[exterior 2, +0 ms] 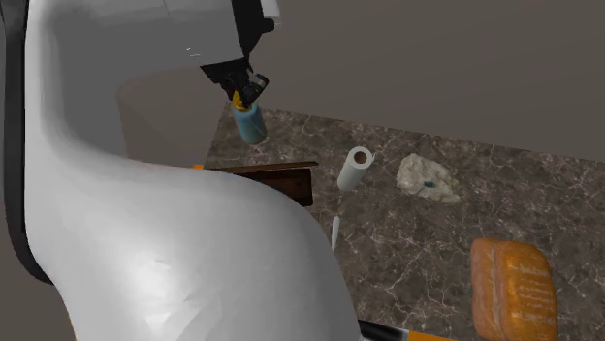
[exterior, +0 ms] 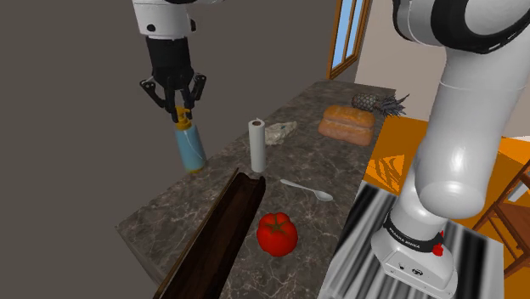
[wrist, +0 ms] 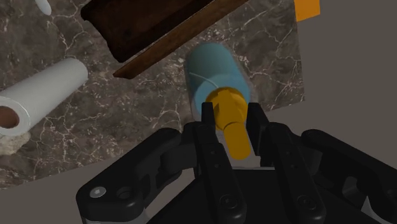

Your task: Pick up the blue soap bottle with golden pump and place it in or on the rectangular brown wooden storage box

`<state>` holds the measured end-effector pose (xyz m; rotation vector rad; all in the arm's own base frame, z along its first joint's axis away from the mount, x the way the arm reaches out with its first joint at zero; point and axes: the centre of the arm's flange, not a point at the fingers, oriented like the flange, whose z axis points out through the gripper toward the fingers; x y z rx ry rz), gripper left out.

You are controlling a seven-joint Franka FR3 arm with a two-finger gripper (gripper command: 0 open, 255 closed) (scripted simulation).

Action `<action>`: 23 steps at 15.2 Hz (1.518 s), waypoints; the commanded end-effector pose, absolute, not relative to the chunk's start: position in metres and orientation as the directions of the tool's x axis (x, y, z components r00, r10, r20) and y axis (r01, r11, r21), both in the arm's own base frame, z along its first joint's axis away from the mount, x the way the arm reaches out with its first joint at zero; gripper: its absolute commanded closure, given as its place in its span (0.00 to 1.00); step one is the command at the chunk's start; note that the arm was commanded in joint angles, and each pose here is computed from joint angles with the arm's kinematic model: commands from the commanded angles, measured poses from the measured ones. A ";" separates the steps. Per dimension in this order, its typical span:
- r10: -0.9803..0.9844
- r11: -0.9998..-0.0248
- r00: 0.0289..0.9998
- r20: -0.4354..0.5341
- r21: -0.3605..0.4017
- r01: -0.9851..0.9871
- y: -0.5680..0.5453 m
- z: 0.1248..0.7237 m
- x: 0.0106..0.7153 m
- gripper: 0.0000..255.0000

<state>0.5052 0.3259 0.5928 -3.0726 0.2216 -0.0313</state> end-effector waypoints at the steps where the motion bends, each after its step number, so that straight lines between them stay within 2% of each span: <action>1: -0.145 -0.988 0.989 0.015 -0.061 -0.143 0.334 0.606 0.482 1.00; 8: -0.145 -0.988 0.989 0.015 -0.061 -0.143 0.363 0.644 0.395 1.00; 23: -0.145 -0.988 0.989 0.015 -0.061 -0.143 0.363 0.565 0.395 1.00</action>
